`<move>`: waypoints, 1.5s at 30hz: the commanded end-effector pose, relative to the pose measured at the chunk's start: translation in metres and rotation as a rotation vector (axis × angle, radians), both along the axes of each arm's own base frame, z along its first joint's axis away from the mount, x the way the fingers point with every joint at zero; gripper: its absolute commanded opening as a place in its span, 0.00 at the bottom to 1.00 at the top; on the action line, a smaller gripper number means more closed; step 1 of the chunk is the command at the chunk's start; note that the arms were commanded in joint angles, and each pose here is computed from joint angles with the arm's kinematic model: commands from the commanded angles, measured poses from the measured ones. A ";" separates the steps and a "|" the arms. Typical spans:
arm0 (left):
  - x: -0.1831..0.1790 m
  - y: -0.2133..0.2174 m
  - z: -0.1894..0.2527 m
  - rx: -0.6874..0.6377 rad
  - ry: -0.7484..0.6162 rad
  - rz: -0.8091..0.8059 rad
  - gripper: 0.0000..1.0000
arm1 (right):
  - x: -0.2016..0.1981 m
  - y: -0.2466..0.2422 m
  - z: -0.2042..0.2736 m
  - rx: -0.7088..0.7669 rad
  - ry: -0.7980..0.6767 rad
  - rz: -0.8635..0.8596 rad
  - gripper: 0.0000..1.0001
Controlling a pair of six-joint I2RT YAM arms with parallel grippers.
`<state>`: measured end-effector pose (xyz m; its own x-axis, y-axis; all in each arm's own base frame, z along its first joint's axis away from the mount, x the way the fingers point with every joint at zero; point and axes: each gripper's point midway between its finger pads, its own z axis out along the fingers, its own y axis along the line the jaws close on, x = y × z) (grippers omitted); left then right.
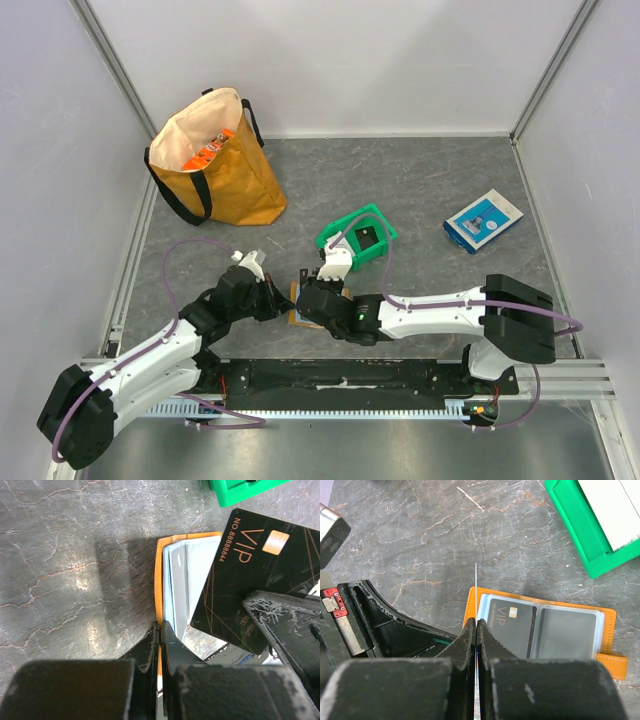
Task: Put the credit cards into the card holder
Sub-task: Turn over the card slot in the card holder.
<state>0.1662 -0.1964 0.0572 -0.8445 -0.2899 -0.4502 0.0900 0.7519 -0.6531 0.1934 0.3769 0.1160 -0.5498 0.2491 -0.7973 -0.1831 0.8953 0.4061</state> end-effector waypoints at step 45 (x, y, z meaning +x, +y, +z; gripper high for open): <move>-0.006 0.021 -0.049 0.113 0.104 0.092 0.02 | -0.008 -0.011 0.029 0.094 0.017 0.192 0.00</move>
